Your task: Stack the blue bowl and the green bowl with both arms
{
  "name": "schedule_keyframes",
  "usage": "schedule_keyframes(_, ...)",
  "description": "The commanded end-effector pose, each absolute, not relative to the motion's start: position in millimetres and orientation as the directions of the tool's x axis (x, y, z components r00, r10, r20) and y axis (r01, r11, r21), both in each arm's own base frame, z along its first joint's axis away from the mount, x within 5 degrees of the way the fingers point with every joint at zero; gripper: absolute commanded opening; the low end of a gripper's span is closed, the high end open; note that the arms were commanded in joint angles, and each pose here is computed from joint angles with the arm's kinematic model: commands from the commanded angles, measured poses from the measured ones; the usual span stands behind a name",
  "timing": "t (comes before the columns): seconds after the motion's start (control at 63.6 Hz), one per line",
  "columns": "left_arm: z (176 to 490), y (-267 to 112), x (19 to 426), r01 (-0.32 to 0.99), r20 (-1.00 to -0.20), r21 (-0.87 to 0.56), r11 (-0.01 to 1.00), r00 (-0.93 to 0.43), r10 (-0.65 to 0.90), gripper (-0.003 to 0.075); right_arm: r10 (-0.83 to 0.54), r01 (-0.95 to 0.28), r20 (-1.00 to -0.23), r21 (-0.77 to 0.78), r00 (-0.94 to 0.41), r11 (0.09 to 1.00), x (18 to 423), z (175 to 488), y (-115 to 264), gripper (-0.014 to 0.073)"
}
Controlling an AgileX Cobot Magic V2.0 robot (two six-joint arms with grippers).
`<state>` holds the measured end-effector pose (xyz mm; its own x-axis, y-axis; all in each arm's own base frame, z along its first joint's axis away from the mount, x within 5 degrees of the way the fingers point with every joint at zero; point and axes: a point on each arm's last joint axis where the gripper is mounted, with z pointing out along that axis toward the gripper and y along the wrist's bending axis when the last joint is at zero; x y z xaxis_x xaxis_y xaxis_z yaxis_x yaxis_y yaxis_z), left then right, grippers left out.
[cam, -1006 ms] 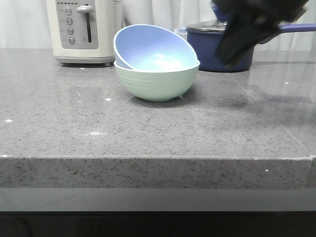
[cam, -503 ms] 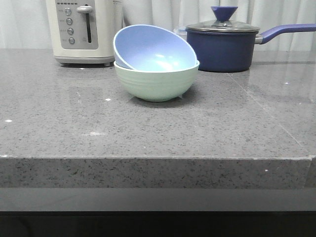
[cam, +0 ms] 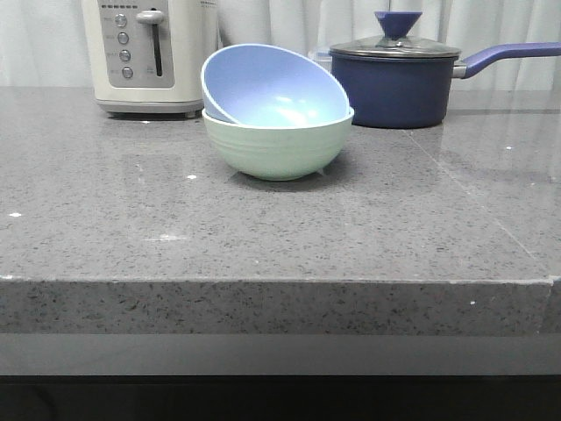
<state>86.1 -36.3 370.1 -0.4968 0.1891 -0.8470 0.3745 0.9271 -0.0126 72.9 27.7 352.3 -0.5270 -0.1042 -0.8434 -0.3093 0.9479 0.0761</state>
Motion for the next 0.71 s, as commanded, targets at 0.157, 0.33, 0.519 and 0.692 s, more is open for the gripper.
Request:
schedule_keyframes(0.157, 384.0, -36.9, 87.9, 0.373, -0.895, -0.020, 0.928, -0.421, 0.150, 0.0044, -0.084, -0.307, -0.887, 0.067, -0.454, 0.949, 75.9, 361.7, 27.4, -0.0054)
schedule_keyframes(0.33, 383.6, -36.9, 87.7, 0.372, -0.892, -0.020, 0.928, -0.425, 0.151, -0.0020, -0.084, -0.307, -0.887, 0.067, -0.454, 0.949, 75.9, 361.7, 27.4, -0.0054)
schedule_keyframes(0.519, 383.6, -36.9, 87.7, 0.372, -0.892, -0.020, 0.928, -0.425, 0.151, -0.0020, -0.084, -0.307, -0.887, 0.067, -0.454, 0.949, 75.9, 361.7, 27.4, -0.0054)
schedule_keyframes(0.692, 383.6, -36.9, 87.7, 0.372, -0.892, -0.020, 0.928, -0.425, 0.151, -0.0020, -0.084, -0.307, -0.887, 0.067, -0.454, 0.949, 75.9, 361.7, 27.4, -0.0054)
